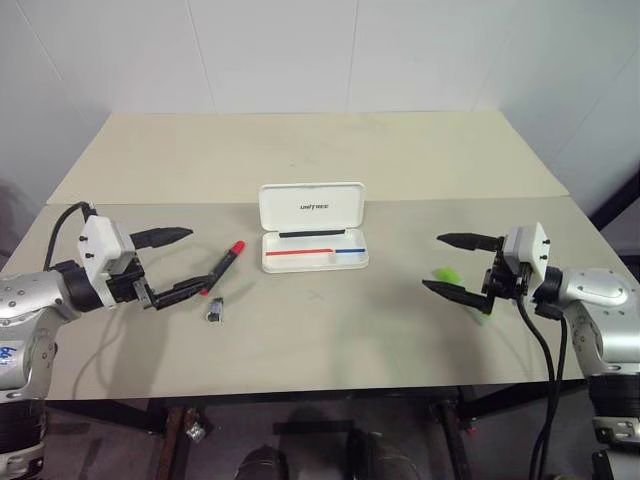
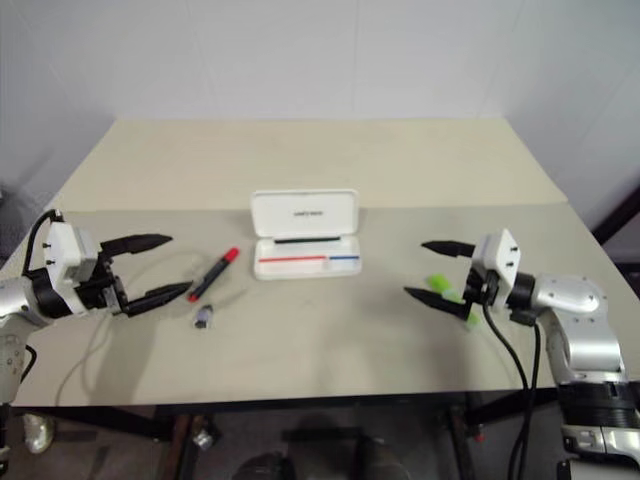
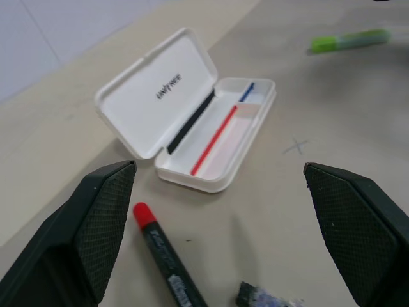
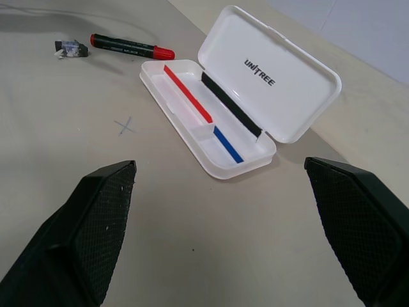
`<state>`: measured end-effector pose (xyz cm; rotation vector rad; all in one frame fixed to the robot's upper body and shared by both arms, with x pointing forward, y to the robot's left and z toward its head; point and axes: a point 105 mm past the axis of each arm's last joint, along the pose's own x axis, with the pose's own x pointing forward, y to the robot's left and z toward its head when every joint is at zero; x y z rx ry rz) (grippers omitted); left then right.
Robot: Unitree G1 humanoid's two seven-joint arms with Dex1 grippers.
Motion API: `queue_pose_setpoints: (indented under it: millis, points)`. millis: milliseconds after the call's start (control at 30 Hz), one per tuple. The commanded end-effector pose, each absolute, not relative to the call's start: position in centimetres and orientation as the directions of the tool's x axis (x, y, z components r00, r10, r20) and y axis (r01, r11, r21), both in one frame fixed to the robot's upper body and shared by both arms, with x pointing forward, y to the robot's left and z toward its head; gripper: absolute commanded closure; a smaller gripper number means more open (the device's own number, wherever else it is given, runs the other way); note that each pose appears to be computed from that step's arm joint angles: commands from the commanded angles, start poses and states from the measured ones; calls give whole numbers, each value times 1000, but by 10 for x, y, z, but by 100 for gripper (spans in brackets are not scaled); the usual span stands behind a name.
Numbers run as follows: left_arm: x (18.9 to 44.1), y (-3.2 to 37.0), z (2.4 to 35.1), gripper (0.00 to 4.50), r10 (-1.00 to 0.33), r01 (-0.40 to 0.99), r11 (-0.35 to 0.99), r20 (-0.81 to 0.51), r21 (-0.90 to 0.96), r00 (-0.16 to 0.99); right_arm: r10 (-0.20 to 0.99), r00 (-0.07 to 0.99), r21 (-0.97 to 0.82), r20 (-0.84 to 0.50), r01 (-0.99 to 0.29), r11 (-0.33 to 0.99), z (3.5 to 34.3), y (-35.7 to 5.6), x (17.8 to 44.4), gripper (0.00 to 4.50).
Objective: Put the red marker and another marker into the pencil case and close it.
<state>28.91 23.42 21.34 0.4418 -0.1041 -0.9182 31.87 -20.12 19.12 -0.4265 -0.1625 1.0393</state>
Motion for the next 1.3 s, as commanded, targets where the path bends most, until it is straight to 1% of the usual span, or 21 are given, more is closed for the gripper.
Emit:
queue_pose_setpoints:
  millis: [33, 300, 600, 667, 733, 767, 800, 900, 1067, 1200, 1300]
  points:
    - [287, 234, 224, 3, -795, 742, 497, -108, 451, 597, 876, 481, -455, -29, -787, 417, 204, -195, 322, 0]
    - [292, 230, 226, 3, -815, 763, 458, -128, 455, 566, 889, 457, -448, -32, -802, 396, 199, -188, 325, 0]
    - [300, 231, 235, 3, -831, 782, 413, -159, 467, 534, 938, 346, -457, -12, -836, 303, 211, -151, 318, 0]
    - [303, 230, 234, 45, -834, 784, 401, -164, 474, 526, 944, 330, -453, -2, -842, 293, 211, -144, 318, 0]
    - [309, 225, 233, 98, -842, 792, 391, -166, 468, 513, 953, 302, -447, 5, -852, 272, 212, -135, 319, 0]
    - [311, 222, 231, 137, -847, 801, 376, -176, 466, 501, 958, 287, -447, 6, -856, 260, 213, -130, 320, 0]
    - [313, 219, 228, 166, -850, 807, 364, -188, 464, 492, 961, 275, -447, 6, -860, 248, 213, -127, 320, 0]
    - [318, 216, 223, 265, -844, 807, 356, -208, 471, 494, 967, 256, -446, 11, -864, 234, 213, -119, 321, 0]
    - [326, 208, 216, 265, -840, 818, 317, -257, 479, 477, 979, 204, -455, -3, -872, 180, 213, -109, 320, 0]
    - [335, 200, 210, 265, -836, 832, 275, -307, 481, 454, 980, 196, -461, -15, -871, 167, 213, -106, 321, 0]
    - [349, 191, 206, 265, -827, 840, 238, -352, 488, 438, 978, 209, -468, -14, -866, 179, 216, -109, 323, 0]
